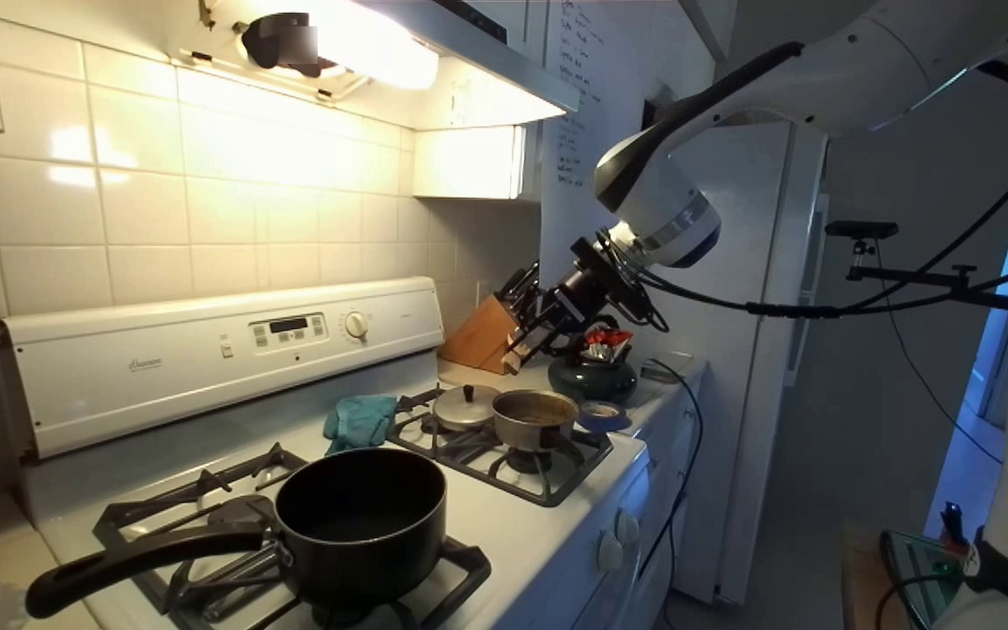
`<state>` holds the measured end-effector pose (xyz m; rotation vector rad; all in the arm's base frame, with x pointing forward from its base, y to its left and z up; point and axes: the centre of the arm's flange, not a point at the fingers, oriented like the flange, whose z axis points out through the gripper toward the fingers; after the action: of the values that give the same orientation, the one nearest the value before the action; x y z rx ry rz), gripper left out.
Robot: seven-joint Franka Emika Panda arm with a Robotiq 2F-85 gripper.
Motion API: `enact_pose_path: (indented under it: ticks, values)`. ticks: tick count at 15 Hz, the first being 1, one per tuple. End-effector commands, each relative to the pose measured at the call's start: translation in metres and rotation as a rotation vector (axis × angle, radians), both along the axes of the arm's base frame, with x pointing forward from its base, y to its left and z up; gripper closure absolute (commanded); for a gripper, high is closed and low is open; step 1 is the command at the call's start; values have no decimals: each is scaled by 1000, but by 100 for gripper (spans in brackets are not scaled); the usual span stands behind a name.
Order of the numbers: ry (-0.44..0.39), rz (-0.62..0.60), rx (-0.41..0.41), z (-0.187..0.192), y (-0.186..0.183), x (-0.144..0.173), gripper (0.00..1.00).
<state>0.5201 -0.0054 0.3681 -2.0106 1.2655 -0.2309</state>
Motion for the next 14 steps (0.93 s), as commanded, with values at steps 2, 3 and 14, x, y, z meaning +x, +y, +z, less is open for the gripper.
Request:
enact_pose_path:
  ticks: [2,3,14]
  values:
    - [-177,-17,167,-34,-36,-37,94]
    - [-204,-16,213,-39,-42,-35,94]
    - [-104,-83,540,-99,-25,-29,94]
